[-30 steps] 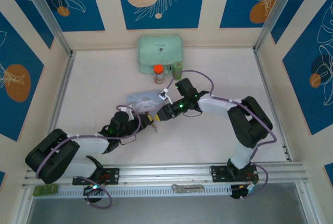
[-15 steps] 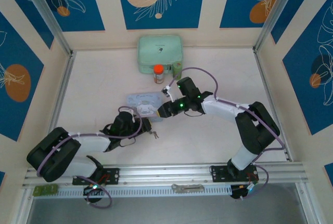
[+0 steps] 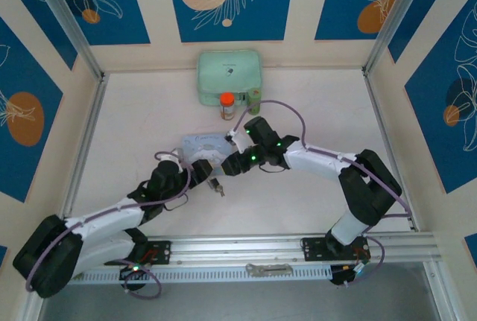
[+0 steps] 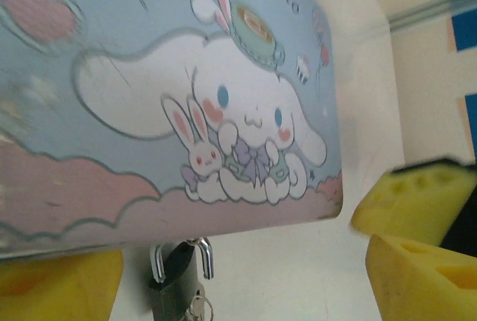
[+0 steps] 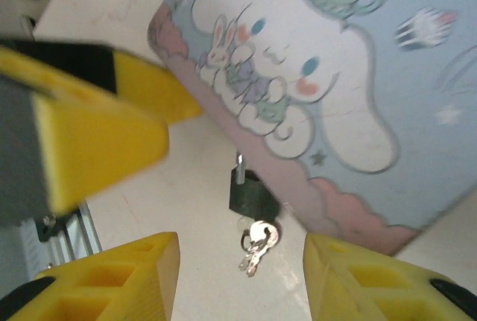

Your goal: Unlock a padlock with a key

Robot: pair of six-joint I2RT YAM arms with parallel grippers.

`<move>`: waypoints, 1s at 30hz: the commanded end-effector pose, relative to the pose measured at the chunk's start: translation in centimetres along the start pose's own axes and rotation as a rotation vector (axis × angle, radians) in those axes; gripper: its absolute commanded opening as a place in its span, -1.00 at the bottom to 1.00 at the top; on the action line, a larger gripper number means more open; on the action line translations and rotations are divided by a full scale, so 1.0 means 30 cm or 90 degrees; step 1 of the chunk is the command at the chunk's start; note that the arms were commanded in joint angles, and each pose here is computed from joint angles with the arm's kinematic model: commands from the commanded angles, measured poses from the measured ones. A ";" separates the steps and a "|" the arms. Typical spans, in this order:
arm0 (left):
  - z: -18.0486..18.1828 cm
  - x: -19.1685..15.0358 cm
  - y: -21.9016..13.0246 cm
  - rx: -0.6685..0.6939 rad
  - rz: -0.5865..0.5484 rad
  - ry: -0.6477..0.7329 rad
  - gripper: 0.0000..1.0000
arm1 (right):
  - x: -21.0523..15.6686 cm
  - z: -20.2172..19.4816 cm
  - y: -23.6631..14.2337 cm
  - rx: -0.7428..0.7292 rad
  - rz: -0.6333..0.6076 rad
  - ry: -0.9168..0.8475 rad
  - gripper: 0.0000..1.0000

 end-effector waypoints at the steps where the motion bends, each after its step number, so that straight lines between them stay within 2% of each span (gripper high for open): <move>1: 0.047 0.043 -0.056 0.086 -0.032 -0.003 0.75 | -0.028 0.070 0.023 -0.072 0.018 -0.050 -0.05; 6: 0.102 0.129 -0.158 0.148 -0.111 -0.040 0.86 | -0.086 0.114 0.103 -0.221 0.017 -0.034 0.12; 8: 0.133 0.157 -0.184 0.161 -0.141 -0.058 0.87 | -0.096 0.126 0.139 -0.260 0.013 -0.035 0.25; 14: 0.166 0.238 -0.181 0.161 -0.168 -0.072 0.88 | -0.087 0.159 0.223 -0.316 0.007 -0.023 0.29; 23: 0.180 0.291 -0.097 0.118 -0.158 -0.097 0.87 | -0.068 0.123 0.322 -0.414 0.004 -0.050 0.18; 30: 0.183 0.290 -0.099 0.118 -0.163 -0.099 0.87 | -0.082 0.081 0.372 -0.441 0.015 -0.069 -0.07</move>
Point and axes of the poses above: each hand's point on the last joint's axis, 136 mm out from that joint toward the fingers, its own y axis out along the fingers, its own z axis along the line the jaws close on, x = y × z, the point moved 8 cm from there along -y, back along the fingers, and after that the axes turned 14 degrees about y, right-handed, at the moved point
